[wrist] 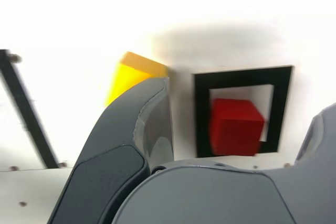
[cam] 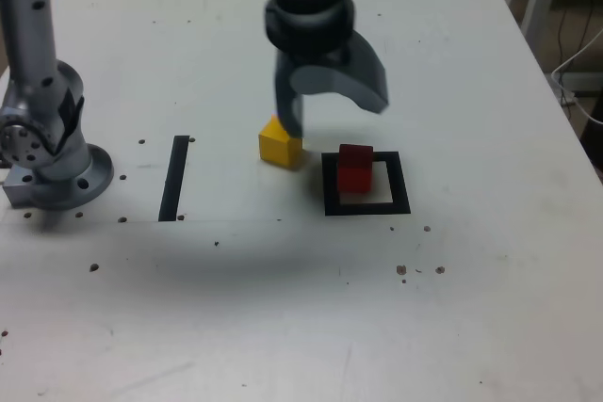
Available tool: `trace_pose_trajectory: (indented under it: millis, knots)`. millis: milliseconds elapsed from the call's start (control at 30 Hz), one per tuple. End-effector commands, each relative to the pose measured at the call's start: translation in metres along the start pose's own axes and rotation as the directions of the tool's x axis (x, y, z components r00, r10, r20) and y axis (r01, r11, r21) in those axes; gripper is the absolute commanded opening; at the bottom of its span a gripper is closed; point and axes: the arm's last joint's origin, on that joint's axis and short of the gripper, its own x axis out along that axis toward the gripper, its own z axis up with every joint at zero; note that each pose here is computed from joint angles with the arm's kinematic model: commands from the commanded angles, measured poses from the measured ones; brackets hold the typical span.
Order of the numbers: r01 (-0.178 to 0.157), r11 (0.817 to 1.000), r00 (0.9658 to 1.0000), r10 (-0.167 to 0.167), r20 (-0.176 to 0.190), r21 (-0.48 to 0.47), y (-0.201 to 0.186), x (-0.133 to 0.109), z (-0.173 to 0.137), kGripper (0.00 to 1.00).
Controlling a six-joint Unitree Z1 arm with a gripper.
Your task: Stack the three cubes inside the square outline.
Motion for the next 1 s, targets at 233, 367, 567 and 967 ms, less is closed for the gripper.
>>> trace_pose_trajectory:
  millis: [233, 367, 567, 967]
  knots:
    - [-0.039, 0.998, 0.9985, 0.041, -0.037, 0.054, 0.009, -0.005, -0.036, 0.99]
    - [-0.039, 0.983, 0.9964, 0.052, -0.067, 0.179, 0.008, 0.003, -0.043, 0.99]
    - [-0.029, 0.951, 0.9929, 0.063, -0.101, 0.309, 0.006, 0.018, -0.047, 0.98]
    - [-0.020, 0.931, 0.9882, 0.074, -0.135, 0.365, 0.003, 0.041, -0.034, 0.90]
